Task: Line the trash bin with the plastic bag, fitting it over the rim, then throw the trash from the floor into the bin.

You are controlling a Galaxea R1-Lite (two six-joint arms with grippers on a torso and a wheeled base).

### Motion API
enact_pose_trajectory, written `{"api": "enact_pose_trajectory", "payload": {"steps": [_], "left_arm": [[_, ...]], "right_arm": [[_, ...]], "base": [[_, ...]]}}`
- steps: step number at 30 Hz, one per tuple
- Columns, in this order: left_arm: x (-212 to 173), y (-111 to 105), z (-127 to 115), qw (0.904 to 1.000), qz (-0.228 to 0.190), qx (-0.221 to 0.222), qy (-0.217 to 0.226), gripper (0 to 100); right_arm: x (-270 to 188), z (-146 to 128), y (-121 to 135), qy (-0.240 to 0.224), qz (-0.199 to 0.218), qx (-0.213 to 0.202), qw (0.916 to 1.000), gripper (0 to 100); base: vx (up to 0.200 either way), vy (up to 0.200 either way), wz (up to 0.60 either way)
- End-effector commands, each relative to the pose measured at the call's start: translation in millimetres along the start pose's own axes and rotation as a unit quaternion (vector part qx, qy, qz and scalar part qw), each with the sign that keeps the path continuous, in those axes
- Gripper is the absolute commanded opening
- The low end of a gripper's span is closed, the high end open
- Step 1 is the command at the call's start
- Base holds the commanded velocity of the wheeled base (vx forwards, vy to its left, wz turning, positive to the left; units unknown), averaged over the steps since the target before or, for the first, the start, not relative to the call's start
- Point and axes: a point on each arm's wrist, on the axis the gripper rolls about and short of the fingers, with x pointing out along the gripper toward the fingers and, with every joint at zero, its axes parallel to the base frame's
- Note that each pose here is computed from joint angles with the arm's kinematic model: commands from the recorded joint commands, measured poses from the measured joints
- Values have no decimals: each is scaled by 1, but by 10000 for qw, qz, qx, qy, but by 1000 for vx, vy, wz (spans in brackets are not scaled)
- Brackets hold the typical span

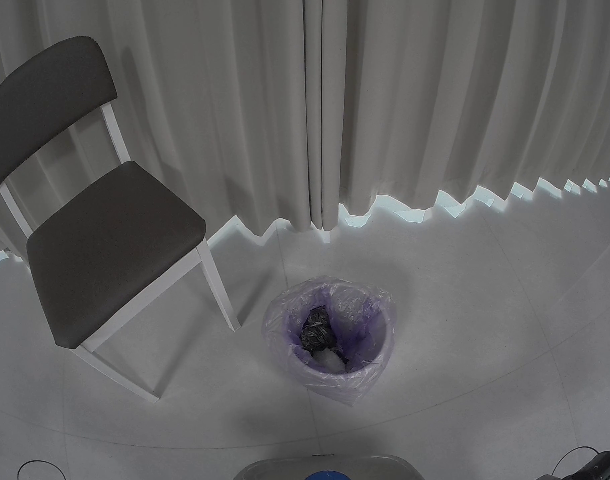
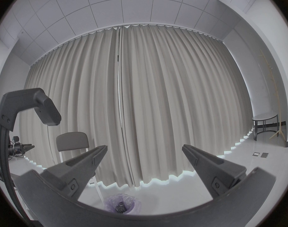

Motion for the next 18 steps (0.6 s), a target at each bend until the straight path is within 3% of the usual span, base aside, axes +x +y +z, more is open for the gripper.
{"api": "enact_pose_trajectory", "payload": {"steps": [1, 3, 4, 9, 11, 12, 14, 15, 18], "left_arm": [[4, 2, -41, 9983, 308, 43, 498, 100], [5, 2, -51, 9977, 332, 38, 597, 100], [7, 2, -62, 9974, 355, 40, 620, 100], [6, 4, -92, 9922, 594, 81, 1091, 100], [6, 4, -93, 9914, 595, 76, 1159, 100], [4, 4, -99, 9876, 589, -22, 1457, 100], [4, 4, -99, 9876, 589, -22, 1457, 100], [3, 4, -104, 9834, 601, -65, 1711, 100], [3, 4, -104, 9840, 553, -105, 1688, 100]], "right_arm": [[7, -31, -5, 455, -56, -60, 9989, 100], [12, -45, -7, 678, -60, -99, 9976, 100], [18, -65, -10, 938, -75, -132, 9955, 100], [29, -105, -17, 1058, -99, -117, 9943, 100], [30, -110, -18, 1057, -106, -118, 9943, 100], [32, -120, -19, 1016, -124, -123, 9947, 100], [32, -120, -19, 1016, -124, -123, 9947, 100], [33, -132, -21, 1059, -151, -138, 9942, 100], [32, -145, -23, 1178, -182, -188, 9927, 100]], "base": [[0, 0, 0], [0, 0, 0], [0, 0, 0], [0, 0, 0], [0, 0, 0], [0, 0, 0], [0, 0, 0], [0, 0, 0], [0, 0, 0]]}}
